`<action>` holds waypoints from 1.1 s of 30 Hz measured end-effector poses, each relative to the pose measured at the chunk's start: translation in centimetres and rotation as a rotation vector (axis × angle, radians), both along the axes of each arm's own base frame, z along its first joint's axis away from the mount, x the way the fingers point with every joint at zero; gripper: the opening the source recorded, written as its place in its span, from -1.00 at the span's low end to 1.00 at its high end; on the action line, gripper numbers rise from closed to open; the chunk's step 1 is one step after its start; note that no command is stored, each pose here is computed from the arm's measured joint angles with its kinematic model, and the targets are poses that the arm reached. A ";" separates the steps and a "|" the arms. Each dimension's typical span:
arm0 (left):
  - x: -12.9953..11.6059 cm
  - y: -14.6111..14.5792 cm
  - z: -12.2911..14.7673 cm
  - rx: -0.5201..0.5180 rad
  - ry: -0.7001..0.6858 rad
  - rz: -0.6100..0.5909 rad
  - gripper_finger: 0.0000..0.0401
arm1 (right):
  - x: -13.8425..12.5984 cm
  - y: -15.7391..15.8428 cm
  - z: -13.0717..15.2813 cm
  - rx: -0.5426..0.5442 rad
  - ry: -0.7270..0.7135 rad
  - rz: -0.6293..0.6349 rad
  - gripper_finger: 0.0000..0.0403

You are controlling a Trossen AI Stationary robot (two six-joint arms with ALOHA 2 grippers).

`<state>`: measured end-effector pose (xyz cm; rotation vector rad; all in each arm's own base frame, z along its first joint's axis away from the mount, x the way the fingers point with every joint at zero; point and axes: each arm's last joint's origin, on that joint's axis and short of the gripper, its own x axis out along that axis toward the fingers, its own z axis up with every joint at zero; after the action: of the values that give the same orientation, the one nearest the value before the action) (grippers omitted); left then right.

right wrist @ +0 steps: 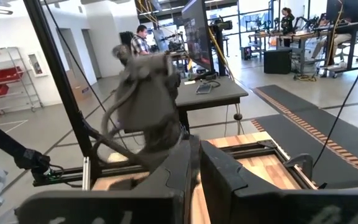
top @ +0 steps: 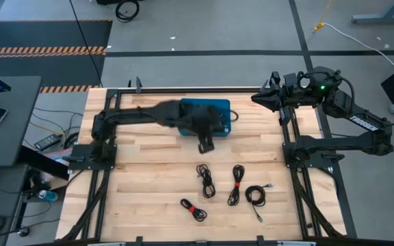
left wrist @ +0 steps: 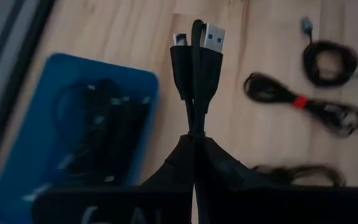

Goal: Pick and place USB-C Cables
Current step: Put the black charger cable into the blue bin

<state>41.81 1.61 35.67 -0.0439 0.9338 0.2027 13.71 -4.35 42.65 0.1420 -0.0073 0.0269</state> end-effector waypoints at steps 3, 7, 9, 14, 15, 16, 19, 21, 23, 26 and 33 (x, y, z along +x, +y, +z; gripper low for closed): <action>-1.1 2.3 0.8 0.040 0.068 -0.018 -0.94 | 0.0 0.0 0.0 0.000 0.000 0.000 -0.80; -2.1 6.4 0.5 0.050 0.137 -0.031 -0.94 | 0.0 0.0 0.0 0.000 0.000 0.000 -0.80; -2.6 8.6 0.5 0.001 0.122 -0.058 -0.94 | 0.0 0.0 0.0 0.000 0.000 0.000 -0.80; -3.9 13.8 -0.1 -0.033 0.109 -0.081 -0.94 | 0.0 0.0 0.0 0.000 -0.002 0.000 -0.80; -4.3 14.7 -0.2 -0.033 0.106 -0.084 -0.94 | 0.0 0.0 0.0 0.000 -0.002 0.000 -0.80; -4.6 15.6 -0.4 -0.032 0.100 -0.087 -0.94 | 0.0 0.0 0.0 -0.001 -0.003 0.000 -0.80; -5.6 17.9 -1.3 -0.052 0.108 -0.081 -0.94 | 0.0 0.0 0.1 -0.003 -0.008 0.000 -0.80; -6.3 19.2 -1.8 -0.056 0.114 -0.075 -0.94 | 0.0 0.0 0.1 -0.003 -0.008 0.000 -0.80; -6.9 20.2 -2.6 -0.059 0.126 -0.071 -0.94 | 0.0 0.0 0.1 -0.003 -0.009 0.000 -0.80; -7.3 21.2 -3.5 -0.069 0.126 -0.085 -0.94 | 0.0 0.0 0.2 -0.007 -0.019 0.000 -0.80; -7.0 21.9 -5.6 -0.054 0.072 -0.172 -0.94 | 0.0 0.0 0.5 -0.014 -0.052 0.000 -0.80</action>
<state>34.85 23.56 30.11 -0.0066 1.0091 0.0199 13.69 -4.34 43.18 0.1268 -0.0593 0.0302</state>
